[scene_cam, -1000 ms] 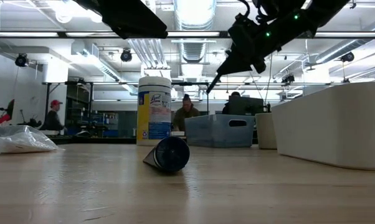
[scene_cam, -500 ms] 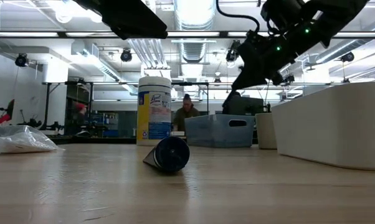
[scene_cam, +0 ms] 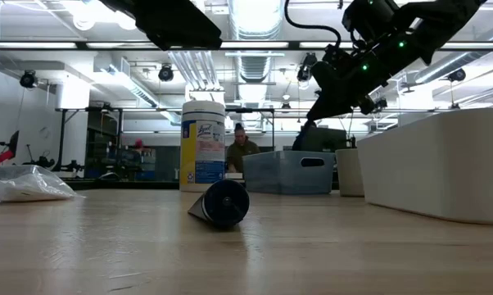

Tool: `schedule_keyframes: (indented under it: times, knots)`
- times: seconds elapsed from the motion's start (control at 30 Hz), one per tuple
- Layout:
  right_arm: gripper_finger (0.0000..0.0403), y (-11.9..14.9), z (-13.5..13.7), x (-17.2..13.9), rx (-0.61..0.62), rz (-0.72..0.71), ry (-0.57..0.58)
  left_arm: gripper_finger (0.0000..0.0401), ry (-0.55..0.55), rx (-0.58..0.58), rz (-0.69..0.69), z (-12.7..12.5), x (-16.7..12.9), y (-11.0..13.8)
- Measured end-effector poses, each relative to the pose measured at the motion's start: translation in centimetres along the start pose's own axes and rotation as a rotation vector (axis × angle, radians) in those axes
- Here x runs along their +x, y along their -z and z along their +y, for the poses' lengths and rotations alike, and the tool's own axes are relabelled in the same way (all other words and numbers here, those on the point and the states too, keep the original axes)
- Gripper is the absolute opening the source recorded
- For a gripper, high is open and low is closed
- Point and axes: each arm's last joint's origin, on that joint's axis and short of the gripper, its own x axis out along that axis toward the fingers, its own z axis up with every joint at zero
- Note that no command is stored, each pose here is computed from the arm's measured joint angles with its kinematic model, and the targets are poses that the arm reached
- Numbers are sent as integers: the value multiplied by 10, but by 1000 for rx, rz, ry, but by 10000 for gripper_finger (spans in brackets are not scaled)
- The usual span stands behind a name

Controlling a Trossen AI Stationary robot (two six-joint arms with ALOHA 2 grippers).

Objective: Pick & Place Travel size toiletries
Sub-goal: Put the blue razor into the top black bin

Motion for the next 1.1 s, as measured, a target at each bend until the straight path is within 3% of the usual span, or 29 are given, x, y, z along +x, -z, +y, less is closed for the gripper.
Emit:
schedule_keyframes:
  times: [0.2,0.37,0.73,0.9,1.1]
  knots:
    - [38,-2,-7,3,35,-3,14,163,8,-70,1,-2,1,1]
    - [38,0,-7,6,35,8,17,163,27,-61,40,-5,7,7]
    - [38,-1,-23,34,121,-43,91,163,30,108,101,-10,20,19]
    - [40,10,-18,52,117,-30,56,163,33,208,109,-11,23,21]
    - [74,8,-13,69,99,-8,57,163,34,225,107,-11,23,21]
